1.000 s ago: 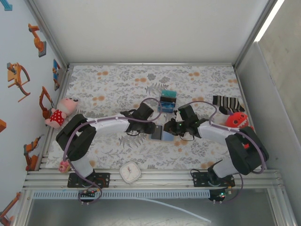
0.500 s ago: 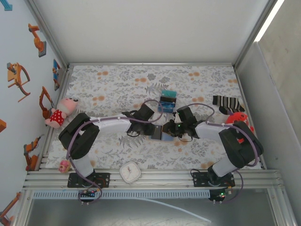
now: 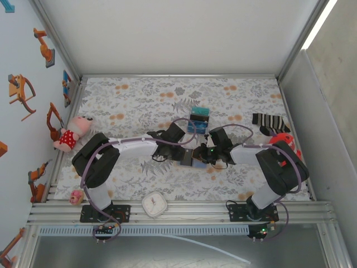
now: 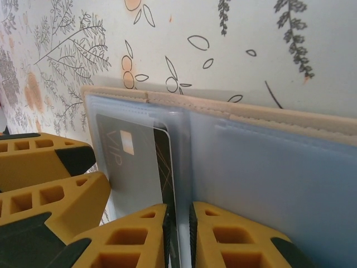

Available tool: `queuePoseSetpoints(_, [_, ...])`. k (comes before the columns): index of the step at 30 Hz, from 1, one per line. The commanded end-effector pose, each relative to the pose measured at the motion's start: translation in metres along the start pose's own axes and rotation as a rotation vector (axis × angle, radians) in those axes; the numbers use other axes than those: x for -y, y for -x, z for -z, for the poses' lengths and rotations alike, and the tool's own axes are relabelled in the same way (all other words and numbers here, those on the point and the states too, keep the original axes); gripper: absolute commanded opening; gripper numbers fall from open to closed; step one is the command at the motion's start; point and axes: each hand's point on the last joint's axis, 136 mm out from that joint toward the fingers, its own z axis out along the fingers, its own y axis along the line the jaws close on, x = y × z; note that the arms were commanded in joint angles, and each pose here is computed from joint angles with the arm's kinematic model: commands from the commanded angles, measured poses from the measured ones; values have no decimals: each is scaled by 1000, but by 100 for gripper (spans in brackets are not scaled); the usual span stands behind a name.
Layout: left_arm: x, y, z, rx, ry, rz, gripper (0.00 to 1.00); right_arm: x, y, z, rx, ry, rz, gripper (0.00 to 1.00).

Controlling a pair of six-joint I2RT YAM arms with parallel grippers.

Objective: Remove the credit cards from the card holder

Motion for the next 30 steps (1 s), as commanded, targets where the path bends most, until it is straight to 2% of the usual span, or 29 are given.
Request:
queuePoseSetpoints(1, [-9,-14,-6,-62,54,-31,36,5,-2,-4,-5,8,-25,17])
queuePoseSetpoints(10, [-9,-18,-10,-88,62,-31,28,-4,-2,-5,-4,69,-25,15])
queuePoseSetpoints(30, [-5,-18,-10,-95,44,-26,28,-20,0,-4,-2,151,-4,14])
